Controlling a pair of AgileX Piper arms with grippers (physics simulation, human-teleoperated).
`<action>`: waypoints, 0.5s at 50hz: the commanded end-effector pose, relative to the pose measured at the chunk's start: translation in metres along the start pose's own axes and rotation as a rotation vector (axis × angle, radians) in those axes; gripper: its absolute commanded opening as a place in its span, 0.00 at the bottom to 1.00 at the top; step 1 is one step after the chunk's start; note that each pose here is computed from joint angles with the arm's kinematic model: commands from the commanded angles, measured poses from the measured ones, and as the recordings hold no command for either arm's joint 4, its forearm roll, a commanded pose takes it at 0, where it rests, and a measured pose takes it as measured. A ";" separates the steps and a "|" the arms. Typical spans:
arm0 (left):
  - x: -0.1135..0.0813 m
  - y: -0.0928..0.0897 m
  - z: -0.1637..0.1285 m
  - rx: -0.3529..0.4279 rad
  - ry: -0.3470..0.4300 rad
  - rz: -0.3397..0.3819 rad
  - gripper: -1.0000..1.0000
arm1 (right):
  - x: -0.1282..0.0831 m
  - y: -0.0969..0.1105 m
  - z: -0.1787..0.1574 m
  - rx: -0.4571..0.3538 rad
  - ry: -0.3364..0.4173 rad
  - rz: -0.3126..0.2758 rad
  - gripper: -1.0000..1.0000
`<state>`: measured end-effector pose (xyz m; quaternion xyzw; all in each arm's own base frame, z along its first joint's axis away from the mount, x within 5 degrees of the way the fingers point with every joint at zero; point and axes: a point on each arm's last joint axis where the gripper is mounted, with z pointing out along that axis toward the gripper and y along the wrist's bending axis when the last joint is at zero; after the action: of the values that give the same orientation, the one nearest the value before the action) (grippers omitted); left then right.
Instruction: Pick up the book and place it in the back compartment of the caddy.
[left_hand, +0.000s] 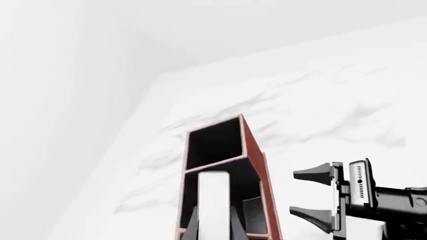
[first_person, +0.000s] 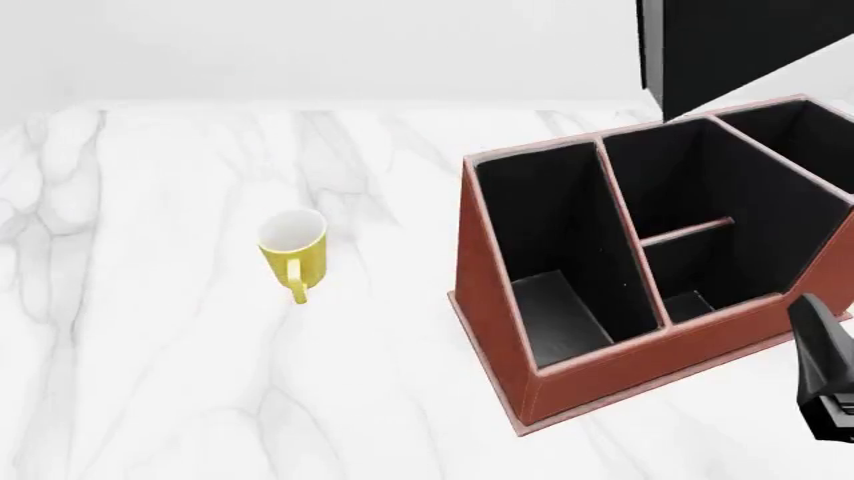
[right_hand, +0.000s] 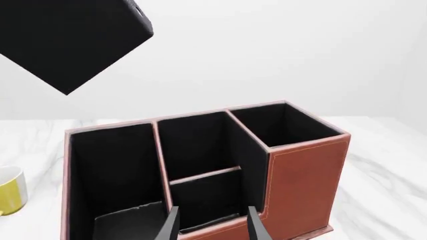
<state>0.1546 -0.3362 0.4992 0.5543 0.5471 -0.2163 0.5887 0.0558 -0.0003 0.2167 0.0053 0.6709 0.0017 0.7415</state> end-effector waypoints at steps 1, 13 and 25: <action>0.004 -0.015 0.033 0.012 -0.033 -0.020 0.00 | 0.000 0.000 0.000 0.000 0.001 -0.001 1.00; 0.033 -0.021 0.080 0.023 0.034 -0.039 0.00 | 0.001 0.000 0.000 0.002 0.002 0.002 1.00; 0.051 -0.034 0.104 0.043 0.065 -0.089 0.00 | 0.001 0.000 0.000 -0.001 0.002 0.005 1.00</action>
<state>0.1778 -0.4058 0.4359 0.5492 0.5805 -0.2363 0.5528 0.0560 -0.0004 0.2161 0.0065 0.6715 0.0024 0.7410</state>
